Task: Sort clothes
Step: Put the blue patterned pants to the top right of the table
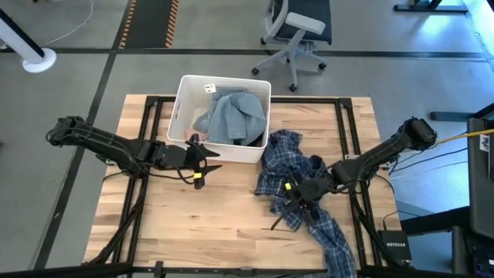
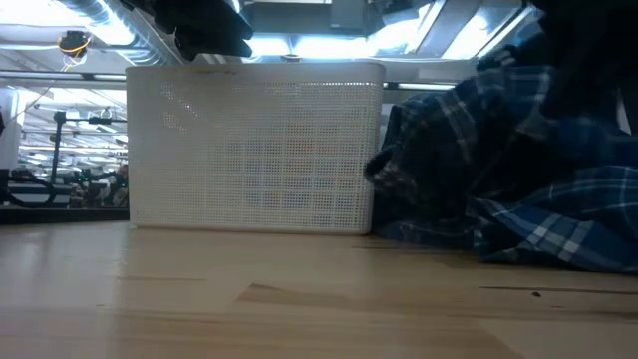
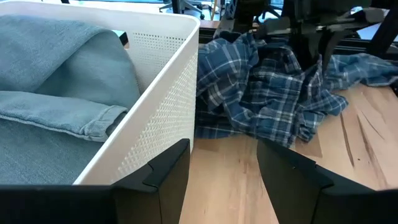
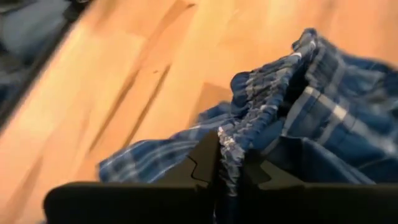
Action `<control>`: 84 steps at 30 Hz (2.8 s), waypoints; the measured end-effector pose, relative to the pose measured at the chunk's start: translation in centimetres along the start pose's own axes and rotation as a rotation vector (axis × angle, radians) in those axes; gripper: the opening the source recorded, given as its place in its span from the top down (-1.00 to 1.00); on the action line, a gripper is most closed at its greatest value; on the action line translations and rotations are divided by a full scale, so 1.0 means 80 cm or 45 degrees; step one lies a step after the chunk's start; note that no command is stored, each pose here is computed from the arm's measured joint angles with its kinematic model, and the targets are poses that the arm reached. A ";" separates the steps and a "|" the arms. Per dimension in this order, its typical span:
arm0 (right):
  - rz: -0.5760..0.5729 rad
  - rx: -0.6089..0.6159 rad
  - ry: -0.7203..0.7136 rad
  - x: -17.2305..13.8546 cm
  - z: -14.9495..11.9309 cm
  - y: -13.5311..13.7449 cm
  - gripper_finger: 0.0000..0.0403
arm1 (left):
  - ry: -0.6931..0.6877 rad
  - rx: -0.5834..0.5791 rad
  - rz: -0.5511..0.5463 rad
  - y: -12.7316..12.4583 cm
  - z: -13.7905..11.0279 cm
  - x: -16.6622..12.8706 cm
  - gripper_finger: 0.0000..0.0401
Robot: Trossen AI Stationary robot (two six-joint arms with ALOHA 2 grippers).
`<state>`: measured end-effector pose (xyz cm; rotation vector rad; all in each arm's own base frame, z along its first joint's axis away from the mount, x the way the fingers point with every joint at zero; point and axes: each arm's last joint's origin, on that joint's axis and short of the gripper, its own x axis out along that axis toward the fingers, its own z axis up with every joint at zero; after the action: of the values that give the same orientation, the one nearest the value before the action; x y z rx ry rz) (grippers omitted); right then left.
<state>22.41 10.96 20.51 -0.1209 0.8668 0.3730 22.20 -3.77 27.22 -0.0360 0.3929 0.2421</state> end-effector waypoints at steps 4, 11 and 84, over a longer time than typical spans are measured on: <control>-0.148 -0.060 -0.017 -0.003 0.007 -0.015 0.83 | 0.000 0.003 0.000 0.000 0.000 0.000 0.09; -0.203 -0.058 0.051 -0.015 0.016 -0.051 0.56 | 0.001 0.004 0.000 0.000 0.000 0.000 0.09; -0.606 -0.482 0.475 0.031 -0.019 0.060 -0.41 | 0.001 0.005 0.001 0.000 0.000 0.000 0.09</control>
<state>21.04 15.71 17.88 -0.7525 1.0914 0.0597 22.20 -3.75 27.21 -0.0320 0.3943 0.2421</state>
